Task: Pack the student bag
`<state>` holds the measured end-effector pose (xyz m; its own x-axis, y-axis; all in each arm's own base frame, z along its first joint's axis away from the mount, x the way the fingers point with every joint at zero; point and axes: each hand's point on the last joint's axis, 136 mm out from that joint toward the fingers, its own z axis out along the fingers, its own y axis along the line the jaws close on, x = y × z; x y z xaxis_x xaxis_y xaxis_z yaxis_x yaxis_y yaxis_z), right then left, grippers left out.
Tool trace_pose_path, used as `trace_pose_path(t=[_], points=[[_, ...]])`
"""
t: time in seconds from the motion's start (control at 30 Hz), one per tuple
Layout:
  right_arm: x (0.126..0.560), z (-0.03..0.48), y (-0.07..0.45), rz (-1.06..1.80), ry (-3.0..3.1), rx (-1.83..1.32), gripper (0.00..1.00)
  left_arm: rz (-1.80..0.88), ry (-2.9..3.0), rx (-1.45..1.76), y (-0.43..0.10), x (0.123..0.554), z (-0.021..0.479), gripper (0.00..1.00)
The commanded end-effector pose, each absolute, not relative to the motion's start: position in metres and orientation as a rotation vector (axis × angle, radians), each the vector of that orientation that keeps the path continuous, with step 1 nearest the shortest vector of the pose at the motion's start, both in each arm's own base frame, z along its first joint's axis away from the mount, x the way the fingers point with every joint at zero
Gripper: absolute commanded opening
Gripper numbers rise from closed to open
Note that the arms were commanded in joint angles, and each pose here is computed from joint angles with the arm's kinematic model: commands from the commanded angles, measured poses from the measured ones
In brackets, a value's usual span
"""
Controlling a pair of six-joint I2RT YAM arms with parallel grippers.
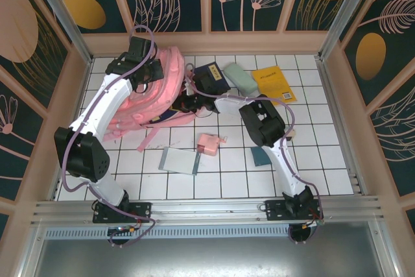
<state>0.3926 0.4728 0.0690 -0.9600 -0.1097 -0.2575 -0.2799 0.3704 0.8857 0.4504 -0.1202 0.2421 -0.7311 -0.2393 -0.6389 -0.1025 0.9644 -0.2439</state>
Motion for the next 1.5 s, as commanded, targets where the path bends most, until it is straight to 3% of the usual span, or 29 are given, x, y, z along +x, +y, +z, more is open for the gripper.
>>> trace_pose_path(t=[0.0,0.33,1.03,1.07,1.17,1.23,1.33,1.47], points=[[0.391,0.104,0.472,1.741,2.335,-0.355,0.00,-0.367,2.241,-0.254,-0.129,0.457,0.299,0.00],[0.407,0.176,0.469,1.915,2.006,-0.167,0.00,-0.461,2.173,-0.358,-0.131,0.459,0.321,0.00],[0.406,0.106,0.609,1.853,2.211,-0.084,0.00,-0.594,2.090,-0.444,-0.139,0.467,0.342,0.00],[0.405,0.102,0.609,1.851,2.227,-0.088,0.02,-0.580,2.093,-0.444,-0.137,0.467,0.341,0.00],[0.402,0.100,0.604,1.823,2.257,-0.111,0.34,-0.538,2.102,-0.452,-0.128,0.467,0.335,0.00],[0.402,0.107,0.596,1.792,2.255,-0.128,0.47,-0.515,2.109,-0.464,-0.120,0.467,0.329,0.00],[0.405,0.118,0.581,1.749,2.254,-0.141,0.59,-0.477,2.120,-0.474,-0.107,0.466,0.320,0.00],[0.409,0.131,0.556,1.694,2.258,-0.128,0.67,-0.402,2.135,-0.477,-0.090,0.463,0.308,0.00]])
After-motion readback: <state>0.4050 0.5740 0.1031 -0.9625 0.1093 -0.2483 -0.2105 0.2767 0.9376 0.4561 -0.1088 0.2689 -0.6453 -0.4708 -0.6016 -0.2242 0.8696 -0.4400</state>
